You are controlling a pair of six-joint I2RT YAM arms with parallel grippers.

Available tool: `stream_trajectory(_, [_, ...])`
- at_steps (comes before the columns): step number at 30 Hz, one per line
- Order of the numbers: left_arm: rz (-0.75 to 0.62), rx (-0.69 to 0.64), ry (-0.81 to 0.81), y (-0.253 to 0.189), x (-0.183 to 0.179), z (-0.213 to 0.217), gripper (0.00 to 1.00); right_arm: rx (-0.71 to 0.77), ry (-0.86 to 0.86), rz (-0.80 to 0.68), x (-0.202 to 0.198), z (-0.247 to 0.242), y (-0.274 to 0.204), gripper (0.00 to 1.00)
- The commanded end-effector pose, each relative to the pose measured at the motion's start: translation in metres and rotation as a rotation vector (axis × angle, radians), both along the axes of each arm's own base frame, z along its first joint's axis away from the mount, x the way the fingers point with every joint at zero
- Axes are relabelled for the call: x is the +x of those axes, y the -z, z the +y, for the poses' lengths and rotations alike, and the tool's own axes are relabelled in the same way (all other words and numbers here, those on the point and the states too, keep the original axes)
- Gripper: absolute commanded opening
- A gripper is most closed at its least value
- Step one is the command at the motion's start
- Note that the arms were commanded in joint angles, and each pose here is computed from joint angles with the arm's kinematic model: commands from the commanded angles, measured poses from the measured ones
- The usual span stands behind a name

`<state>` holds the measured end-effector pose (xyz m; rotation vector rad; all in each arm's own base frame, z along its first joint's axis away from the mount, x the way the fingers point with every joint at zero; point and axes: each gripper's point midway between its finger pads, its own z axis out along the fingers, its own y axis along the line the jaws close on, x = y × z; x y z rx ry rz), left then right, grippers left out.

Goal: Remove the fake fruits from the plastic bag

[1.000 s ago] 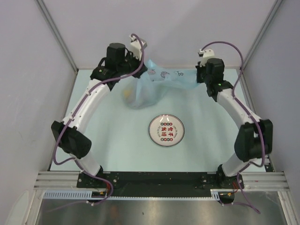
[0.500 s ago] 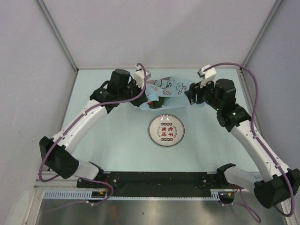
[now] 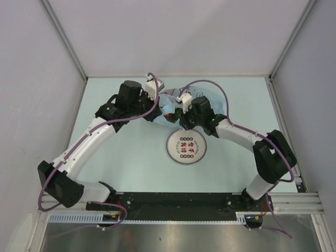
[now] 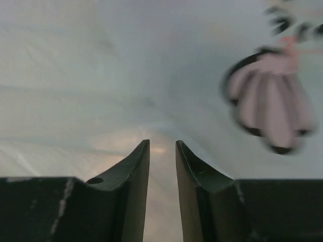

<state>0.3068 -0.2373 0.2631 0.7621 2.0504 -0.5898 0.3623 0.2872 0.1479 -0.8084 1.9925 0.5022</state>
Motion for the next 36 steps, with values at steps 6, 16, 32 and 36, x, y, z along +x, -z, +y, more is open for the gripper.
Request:
stream_trajectory(6, [-0.032, -0.010, -0.049, 0.000, -0.010, 0.015, 0.08, 0.067, -0.024, -0.047, -0.030, 0.035, -0.005, 0.33])
stream_trajectory(16, [0.002, 0.058, -0.101, 0.021, -0.010, 0.031, 0.00, 0.122, 0.061, -0.074, 0.069, 0.024, -0.020, 0.54])
stream_trajectory(32, [-0.097, 0.060, -0.191, -0.008, 0.026, 0.036, 0.00, 0.035, 0.020, -0.128, 0.064, 0.053, -0.022, 0.46])
stream_trajectory(36, [-0.110, 0.044, -0.194, -0.020, 0.034, 0.033, 0.00, -0.012, 0.029, -0.146, 0.086, 0.046, -0.009, 0.46])
